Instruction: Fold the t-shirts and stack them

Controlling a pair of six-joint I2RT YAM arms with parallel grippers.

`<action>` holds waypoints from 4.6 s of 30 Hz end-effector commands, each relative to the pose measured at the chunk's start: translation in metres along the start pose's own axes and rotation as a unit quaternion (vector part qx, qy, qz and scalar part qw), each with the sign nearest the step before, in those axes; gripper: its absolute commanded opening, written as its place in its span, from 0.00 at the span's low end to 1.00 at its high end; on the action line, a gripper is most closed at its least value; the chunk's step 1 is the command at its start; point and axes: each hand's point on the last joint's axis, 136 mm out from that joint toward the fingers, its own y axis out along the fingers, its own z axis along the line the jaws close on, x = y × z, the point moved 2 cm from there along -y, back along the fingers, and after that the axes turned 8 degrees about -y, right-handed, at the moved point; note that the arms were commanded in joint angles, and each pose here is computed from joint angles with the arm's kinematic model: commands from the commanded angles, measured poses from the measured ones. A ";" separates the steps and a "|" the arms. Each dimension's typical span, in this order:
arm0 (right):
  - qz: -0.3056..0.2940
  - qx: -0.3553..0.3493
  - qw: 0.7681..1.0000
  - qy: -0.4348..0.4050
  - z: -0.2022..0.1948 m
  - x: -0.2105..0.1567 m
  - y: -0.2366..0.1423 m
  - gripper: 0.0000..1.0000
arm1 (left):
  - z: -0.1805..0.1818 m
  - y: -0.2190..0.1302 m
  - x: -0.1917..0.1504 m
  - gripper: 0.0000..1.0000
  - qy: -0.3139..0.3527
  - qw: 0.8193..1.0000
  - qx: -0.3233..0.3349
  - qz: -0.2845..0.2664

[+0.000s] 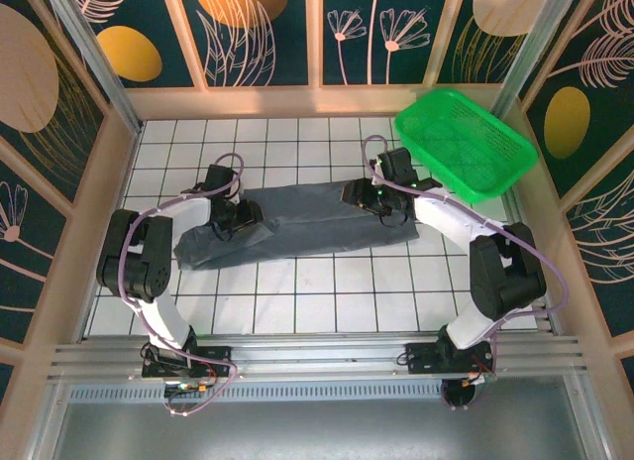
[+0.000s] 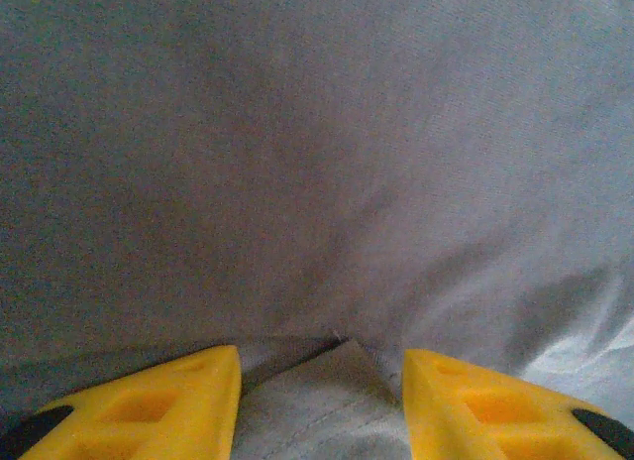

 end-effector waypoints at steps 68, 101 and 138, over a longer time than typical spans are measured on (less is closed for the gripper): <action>0.024 0.053 0.998 -0.021 0.019 -0.011 0.012 0.57 | 0.021 -0.049 -0.089 0.23 0.019 0.996 -0.010 0.092; 0.017 0.160 0.984 -0.073 0.063 -0.020 -0.005 0.58 | -0.023 -0.032 0.001 0.52 0.182 0.983 0.031 0.005; 0.028 0.135 0.989 -0.061 0.052 -0.022 0.007 0.57 | -0.016 -0.065 -0.080 0.00 -0.066 0.997 -0.030 0.039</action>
